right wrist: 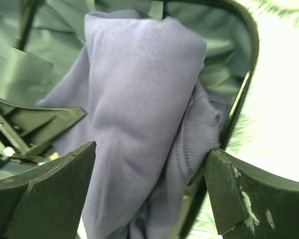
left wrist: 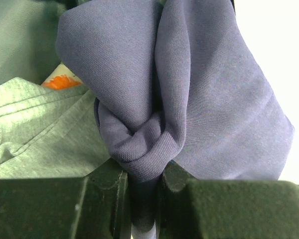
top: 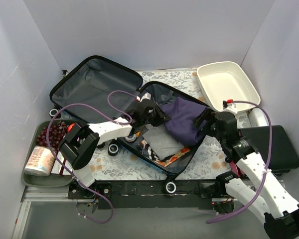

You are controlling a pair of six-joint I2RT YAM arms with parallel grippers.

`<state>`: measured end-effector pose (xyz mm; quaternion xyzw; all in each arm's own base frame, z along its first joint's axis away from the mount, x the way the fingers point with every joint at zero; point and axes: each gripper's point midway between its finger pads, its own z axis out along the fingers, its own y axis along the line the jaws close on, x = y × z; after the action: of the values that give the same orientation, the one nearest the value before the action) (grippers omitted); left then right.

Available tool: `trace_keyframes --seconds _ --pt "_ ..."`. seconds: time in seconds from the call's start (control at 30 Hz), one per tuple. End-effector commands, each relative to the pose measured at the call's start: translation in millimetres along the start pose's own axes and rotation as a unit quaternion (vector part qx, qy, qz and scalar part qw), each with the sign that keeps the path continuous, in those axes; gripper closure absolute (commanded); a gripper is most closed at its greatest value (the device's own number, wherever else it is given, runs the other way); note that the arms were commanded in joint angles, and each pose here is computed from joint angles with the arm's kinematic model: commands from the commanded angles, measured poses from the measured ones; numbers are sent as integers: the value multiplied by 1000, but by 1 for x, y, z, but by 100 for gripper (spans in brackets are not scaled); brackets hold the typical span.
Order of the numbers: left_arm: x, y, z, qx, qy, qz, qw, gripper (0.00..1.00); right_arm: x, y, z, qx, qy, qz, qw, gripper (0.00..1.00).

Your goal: Open, take out, and arrange the luggage

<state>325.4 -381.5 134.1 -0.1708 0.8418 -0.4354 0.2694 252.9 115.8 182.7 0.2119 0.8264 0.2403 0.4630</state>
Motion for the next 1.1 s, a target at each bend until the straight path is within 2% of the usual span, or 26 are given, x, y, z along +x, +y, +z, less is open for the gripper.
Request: trace_keyframes --seconds 0.0,0.03,0.07,0.1,0.13,0.17,0.23,0.27,0.3,0.4,0.47,0.5,0.53,0.57,0.6,0.63,0.7,0.73,0.8,0.83,0.97,1.07 --pt "-16 4 1 -29 -29 13 999 100 -19 -37 -23 101 52 -243 963 7" --pt "-17 3 1 -30 -29 12 999 100 -19 -43 -31 127 84 -273 950 6" --pt "-16 3 1 -32 -29 12 999 100 -26 -46 -36 138 82 -299 941 7" --pt "-17 3 1 -34 -29 12 999 100 -36 -51 -41 156 71 -319 932 7" --pt "-17 4 2 -39 -29 13 999 100 -51 -42 -50 144 44 -324 934 7" --pt "-18 5 2 -42 -29 13 999 100 -63 -35 -56 125 27 -365 922 7" --pt "-18 4 4 -42 -28 12 999 100 -68 2 -72 19 2 -400 916 7" --pt "-17 1 5 -39 -23 11 999 100 -76 26 -78 -39 -26 -432 901 5" --pt "-16 1 5 -38 -21 10 999 100 -60 52 -85 -127 -10 -442 888 5" --pt "-15 -3 7 -35 -19 4 999 100 -23 81 -81 -247 51 -469 846 5" --pt "-18 -8 7 -31 -20 6 999 100 7 79 -62 -241 116 -493 828 5" --pt "-19 -9 7 -31 -22 6 999 100 10 68 -50 -194 118 -515 826 4" --pt "-19 -10 7 -31 -23 5 999 100 34 74 -50 -206 138 -549 799 4" --pt "-21 -13 8 -28 -24 4 999 100 44 76 -50 -209 145 -565 785 3" --pt "-19 -12 10 -30 -20 4 999 100 49 77 -47 -200 139 -586 773 3" --pt "-19 -15 11 -26 -18 3 999 100 66 87 -49 -217 139 -615 746 2" --pt "-18 -13 12 -37 -14 3 999 100 66 88 -39 -178 117 -648 731 2" --pt "-18 -13 12 -38 -12 3 999 100 79 86 -32 -162 130 -669 713 2" --pt "-18 -14 11 -38 -12 3 999 100 75 75 -18 -101 122 -703 693 2" --pt "-18 -16 9 -35 -11 3 999 100 82 67 -10 -76 137 -722 674 2" --pt "-21 -19 6 -34 -15 5 999 100 69 45 4 8 124 -754 645 2" --pt "-23 -17 5 -39 -16 5 999 100 72 39 7 -9 127 -750 649 2"
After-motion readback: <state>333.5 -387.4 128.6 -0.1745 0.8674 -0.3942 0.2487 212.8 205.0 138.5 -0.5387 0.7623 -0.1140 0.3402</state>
